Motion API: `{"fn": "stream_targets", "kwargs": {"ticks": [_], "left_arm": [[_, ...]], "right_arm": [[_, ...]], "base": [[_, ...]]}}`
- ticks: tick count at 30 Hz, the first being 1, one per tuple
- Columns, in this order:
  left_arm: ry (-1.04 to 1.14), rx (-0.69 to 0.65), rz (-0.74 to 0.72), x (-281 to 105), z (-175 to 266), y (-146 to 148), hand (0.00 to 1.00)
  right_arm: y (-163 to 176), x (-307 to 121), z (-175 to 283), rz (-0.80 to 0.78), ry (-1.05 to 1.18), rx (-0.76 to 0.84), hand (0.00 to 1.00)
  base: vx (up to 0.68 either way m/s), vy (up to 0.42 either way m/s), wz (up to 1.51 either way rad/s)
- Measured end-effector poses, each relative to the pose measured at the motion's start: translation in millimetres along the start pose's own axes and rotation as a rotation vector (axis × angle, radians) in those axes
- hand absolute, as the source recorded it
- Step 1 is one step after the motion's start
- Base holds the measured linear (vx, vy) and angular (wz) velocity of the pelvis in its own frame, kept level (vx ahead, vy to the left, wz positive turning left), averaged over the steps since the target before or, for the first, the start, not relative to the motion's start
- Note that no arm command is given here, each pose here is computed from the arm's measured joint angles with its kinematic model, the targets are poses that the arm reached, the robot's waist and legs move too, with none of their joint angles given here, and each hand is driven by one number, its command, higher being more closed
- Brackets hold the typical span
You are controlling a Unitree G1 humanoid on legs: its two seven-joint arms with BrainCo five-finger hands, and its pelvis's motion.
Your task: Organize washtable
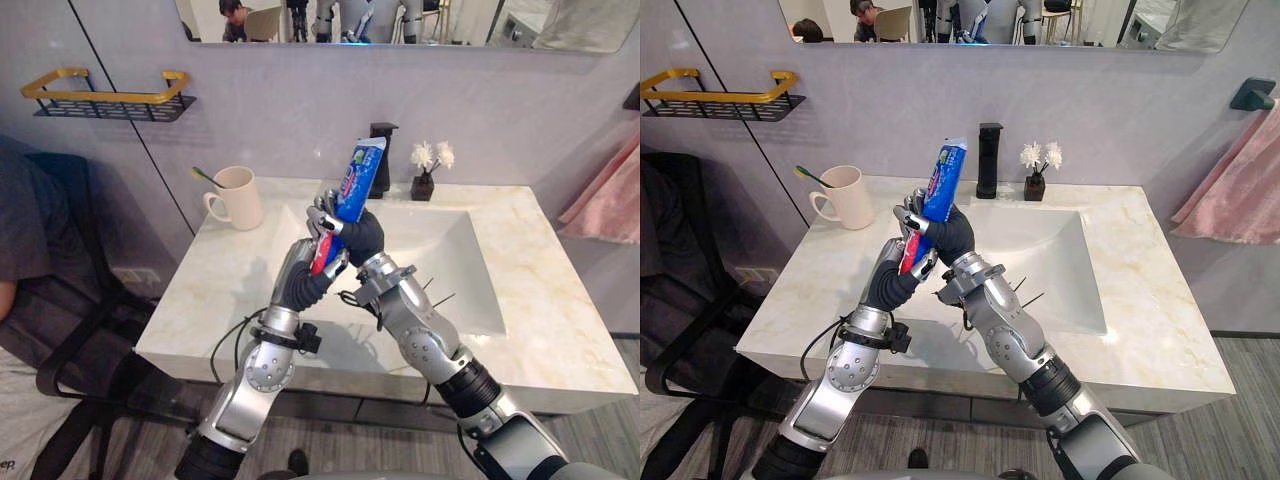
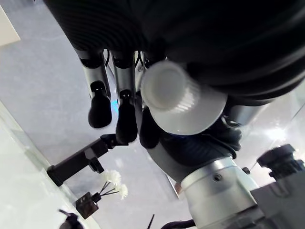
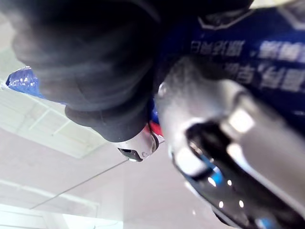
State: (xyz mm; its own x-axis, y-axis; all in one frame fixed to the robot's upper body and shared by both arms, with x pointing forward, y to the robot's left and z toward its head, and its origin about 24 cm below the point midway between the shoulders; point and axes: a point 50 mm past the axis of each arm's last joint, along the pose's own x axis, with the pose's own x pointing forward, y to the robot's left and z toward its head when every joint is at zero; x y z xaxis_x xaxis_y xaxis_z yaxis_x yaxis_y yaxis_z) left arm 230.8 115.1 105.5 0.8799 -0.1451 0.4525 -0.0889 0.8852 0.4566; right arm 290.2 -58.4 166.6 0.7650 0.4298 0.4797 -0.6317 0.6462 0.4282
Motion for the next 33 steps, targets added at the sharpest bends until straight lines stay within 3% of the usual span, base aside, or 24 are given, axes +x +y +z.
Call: {"fn": "stream_targets", "kwargs": {"ticks": [4, 8, 12, 17, 20, 25, 33], "left_arm": [[0.19, 0.145, 0.332, -24, -34, 69, 0.0], [0.306, 0.169, 0.563, -53, -46, 107, 0.0], [0.418, 0.103, 0.713, -79, -58, 119, 0.0], [0.802, -0.041, 0.874, -154, -107, 114, 0.0], [0.987, -0.106, 0.863, -189, -124, 94, 0.0], [1.261, -0.212, 0.712, -238, -137, 55, 0.0], [1.391, -0.324, 0.365, -254, -142, 3, 0.0]], "right_arm": [[-27, -13, 68, -0.099, -0.287, -0.132, 1.0], [-44, -38, 96, -0.191, -0.391, -0.28, 1.0], [-52, -50, 91, -0.262, -0.353, -0.356, 1.0], [-60, -57, 95, -0.349, -0.334, -0.522, 1.0], [-68, -62, 102, -0.416, -0.345, -0.606, 1.0], [-83, -62, 98, -0.515, -0.286, -0.712, 1.0], [-92, -16, 122, -0.549, -0.327, -0.833, 1.0]], "base": [[0.0, -0.003, 0.08], [0.01, -0.004, 0.02], [0.02, -0.017, 0.1], [0.02, -0.014, 0.1], [0.01, -0.02, 0.28], [-0.01, -0.023, 0.25], [-0.02, -0.031, 0.25]]}}
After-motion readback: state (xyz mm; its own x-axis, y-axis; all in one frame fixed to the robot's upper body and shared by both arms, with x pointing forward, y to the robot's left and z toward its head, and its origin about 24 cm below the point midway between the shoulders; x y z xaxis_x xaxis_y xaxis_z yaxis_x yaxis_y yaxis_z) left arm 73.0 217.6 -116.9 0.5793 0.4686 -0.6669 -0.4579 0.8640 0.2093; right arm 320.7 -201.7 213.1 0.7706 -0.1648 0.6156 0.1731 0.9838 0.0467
